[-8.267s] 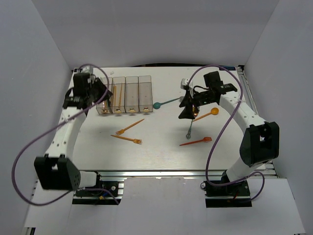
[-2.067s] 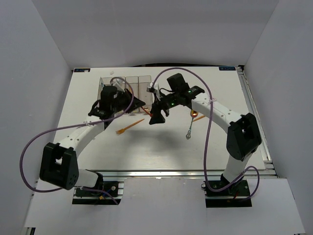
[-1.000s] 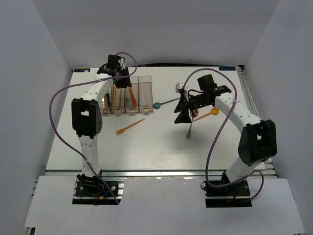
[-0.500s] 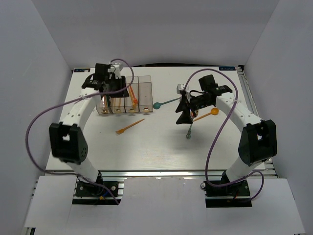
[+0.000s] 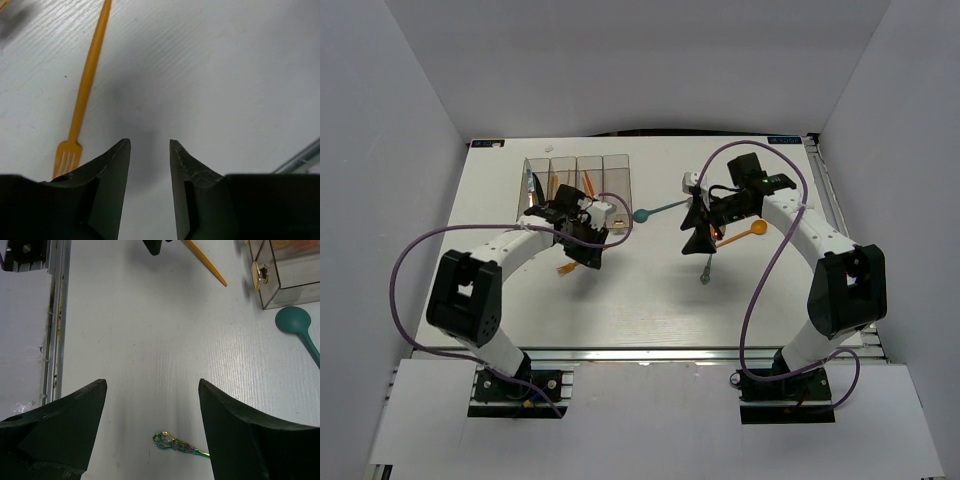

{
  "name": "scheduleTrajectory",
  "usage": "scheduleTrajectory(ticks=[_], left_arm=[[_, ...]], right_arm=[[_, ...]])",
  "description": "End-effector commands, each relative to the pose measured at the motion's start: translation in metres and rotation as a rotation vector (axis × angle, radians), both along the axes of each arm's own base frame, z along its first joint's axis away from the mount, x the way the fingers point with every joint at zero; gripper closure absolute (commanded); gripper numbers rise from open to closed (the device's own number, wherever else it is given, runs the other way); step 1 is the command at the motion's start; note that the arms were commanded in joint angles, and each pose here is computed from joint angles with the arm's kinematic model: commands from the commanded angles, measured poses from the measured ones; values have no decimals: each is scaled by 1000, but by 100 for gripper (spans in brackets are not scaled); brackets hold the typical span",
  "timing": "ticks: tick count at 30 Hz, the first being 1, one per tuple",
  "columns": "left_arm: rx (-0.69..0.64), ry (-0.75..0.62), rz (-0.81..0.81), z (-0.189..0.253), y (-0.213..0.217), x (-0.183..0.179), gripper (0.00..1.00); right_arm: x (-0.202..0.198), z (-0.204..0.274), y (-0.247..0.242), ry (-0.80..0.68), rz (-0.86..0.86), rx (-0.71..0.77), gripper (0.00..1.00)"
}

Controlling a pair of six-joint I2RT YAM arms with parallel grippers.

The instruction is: Sort the eating utensils into containers

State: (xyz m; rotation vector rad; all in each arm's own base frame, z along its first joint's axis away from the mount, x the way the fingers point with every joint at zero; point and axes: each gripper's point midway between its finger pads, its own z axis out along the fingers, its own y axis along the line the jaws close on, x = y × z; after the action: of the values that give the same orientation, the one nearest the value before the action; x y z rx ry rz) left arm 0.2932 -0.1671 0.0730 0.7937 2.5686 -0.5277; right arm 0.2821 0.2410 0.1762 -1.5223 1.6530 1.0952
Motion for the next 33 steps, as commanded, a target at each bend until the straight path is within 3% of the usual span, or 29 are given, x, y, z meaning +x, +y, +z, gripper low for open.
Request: scheduleTrajectory(ticks=[1,7,12,21,25,28,33], left_arm=[[137,-128,-6,-3,12,34,52],[256,-201,-1,-14,19,63,48],[278,-219,-13,-18,19,74,48],[267,-111,-55,-52,18,51,52],[249,-87,-63,-56,16,43,60],[235,-83,-60,-55,14,41,78],[174,-106,-22,-36,5,42,92]], right_arm=[[-1,10,-3,-31,7,3,19],[-5,6,-8,-41,1,-11,19],[-5,4,-10,-35,-2,-14,19],[-2,5,-11,-36,-10,-14,19],[-1,4,-13,-33,-15,-14,19],[-1,4,-13,-32,-16,-12,19],[0,6,-15,-37,-21,-12,19]])
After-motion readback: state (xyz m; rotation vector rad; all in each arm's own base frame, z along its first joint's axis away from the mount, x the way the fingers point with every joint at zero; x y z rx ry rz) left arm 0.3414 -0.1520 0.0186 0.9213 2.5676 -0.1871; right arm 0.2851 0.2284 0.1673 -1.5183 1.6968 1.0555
